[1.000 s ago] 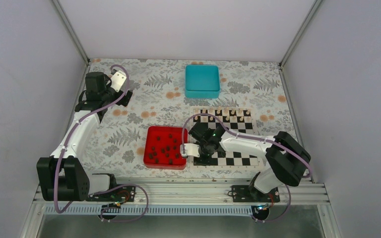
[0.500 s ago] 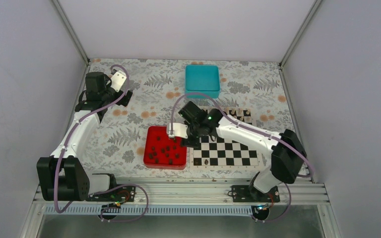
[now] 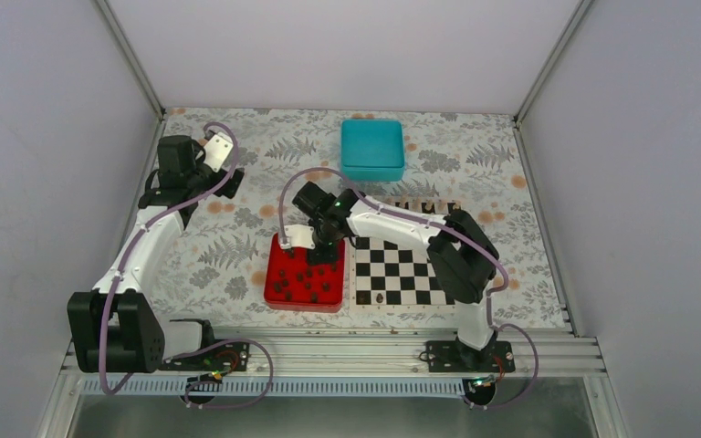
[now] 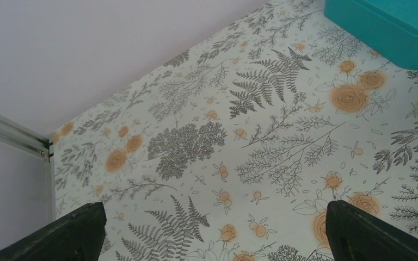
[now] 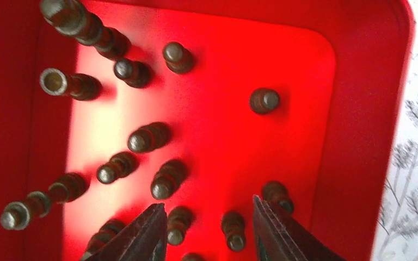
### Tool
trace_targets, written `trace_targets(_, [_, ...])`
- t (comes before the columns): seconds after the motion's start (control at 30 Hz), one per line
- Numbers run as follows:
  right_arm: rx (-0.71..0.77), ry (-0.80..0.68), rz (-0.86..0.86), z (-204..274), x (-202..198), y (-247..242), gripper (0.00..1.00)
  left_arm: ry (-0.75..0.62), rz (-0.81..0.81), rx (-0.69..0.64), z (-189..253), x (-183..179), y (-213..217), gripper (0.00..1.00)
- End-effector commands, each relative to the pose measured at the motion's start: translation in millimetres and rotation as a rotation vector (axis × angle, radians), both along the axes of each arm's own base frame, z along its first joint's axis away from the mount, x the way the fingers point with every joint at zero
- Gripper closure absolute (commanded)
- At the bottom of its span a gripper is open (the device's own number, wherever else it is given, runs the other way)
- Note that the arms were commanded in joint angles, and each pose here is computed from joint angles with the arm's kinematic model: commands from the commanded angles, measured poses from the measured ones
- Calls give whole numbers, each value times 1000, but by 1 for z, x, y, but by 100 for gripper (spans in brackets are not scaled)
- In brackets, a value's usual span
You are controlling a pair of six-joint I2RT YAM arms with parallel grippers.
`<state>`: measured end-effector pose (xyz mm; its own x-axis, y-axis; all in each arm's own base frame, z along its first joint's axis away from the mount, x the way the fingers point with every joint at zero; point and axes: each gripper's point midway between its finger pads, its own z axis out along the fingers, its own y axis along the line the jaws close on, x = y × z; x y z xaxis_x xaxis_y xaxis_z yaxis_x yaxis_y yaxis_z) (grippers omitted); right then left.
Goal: Set up the chess pieces on the board
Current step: Pick up the chess piece from the storage box.
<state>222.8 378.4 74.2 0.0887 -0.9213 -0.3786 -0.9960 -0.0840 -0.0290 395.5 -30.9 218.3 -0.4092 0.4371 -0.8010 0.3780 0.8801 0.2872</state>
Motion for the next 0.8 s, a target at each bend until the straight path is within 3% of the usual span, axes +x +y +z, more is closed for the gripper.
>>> trace_targets(0.0, [29,44,75,4,-18,16,59,-49,1,9,10,1,2,0])
trace_targets(0.33, [-10,71,91,-23,-31,15,62,-42,6,14,4,0,3,0])
trace_targets(0.77, [-37,62,76,-43,-31,10,74,-36,4,13,1,0,3,0])
